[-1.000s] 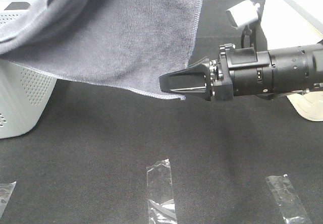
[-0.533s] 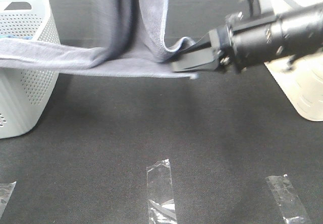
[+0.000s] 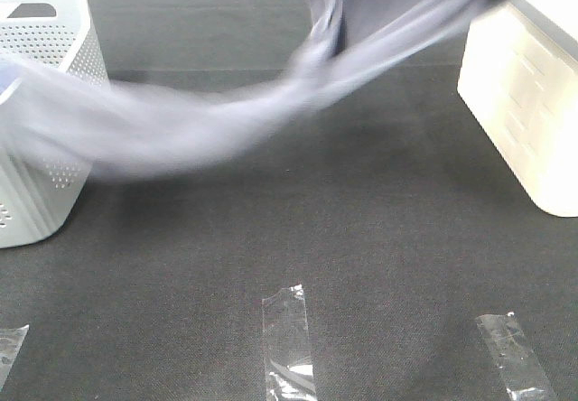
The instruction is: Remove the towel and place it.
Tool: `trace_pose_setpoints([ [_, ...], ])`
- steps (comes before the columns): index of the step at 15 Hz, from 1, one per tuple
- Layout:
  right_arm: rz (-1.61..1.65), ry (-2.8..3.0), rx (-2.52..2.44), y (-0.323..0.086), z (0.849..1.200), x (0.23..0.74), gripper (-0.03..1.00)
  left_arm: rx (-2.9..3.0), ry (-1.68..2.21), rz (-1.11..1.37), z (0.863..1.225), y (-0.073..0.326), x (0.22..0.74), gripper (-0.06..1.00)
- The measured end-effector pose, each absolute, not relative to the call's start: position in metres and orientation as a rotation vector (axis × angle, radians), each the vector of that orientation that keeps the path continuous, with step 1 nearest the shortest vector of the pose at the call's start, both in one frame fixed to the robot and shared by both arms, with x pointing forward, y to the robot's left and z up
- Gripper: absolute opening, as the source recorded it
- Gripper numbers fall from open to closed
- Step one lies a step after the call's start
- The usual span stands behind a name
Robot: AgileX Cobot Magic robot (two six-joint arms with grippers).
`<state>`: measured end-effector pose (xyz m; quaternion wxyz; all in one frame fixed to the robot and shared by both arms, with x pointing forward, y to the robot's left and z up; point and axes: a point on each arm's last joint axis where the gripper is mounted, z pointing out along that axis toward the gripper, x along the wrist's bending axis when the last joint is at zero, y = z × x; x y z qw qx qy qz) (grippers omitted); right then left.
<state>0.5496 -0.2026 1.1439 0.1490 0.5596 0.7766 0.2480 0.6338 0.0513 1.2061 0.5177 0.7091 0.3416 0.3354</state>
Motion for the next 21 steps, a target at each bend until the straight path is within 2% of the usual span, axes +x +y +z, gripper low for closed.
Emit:
trace_pose_setpoints([
  [1,0.723,2.103,1.553,-0.210,1.178,0.553,0.00,1.623,0.770,0.852,1.218,0.052,0.633,0.00],
  [4,0.821,1.946,1.443,-0.216,1.227,0.552,0.00,1.498,0.681,0.971,1.244,0.064,0.628,0.00],
  [7,0.954,1.819,1.343,-0.215,1.256,0.553,0.00,1.474,0.697,1.047,1.256,0.089,0.632,0.00],
  [9,0.974,1.811,1.330,-0.212,1.252,0.563,0.00,1.519,0.786,1.062,1.251,0.112,0.643,0.00],
  [11,0.967,1.843,1.342,-0.202,1.231,0.587,0.00,1.572,0.891,1.042,1.234,0.129,0.659,0.00],
  [13,0.956,1.865,1.340,-0.188,1.191,0.629,0.00,1.633,0.991,1.030,1.196,0.144,0.691,0.00],
  [16,1.014,1.782,1.208,-0.175,1.162,0.670,0.00,1.552,0.982,1.096,1.155,0.160,0.733,0.00],
  [18,1.086,1.650,1.016,-0.172,1.173,0.680,0.00,1.379,0.860,1.198,1.165,0.169,0.742,0.00],
  [21,1.188,1.431,0.790,-0.172,1.232,0.674,0.00,1.061,0.526,1.397,1.205,0.172,0.730,0.00],
])
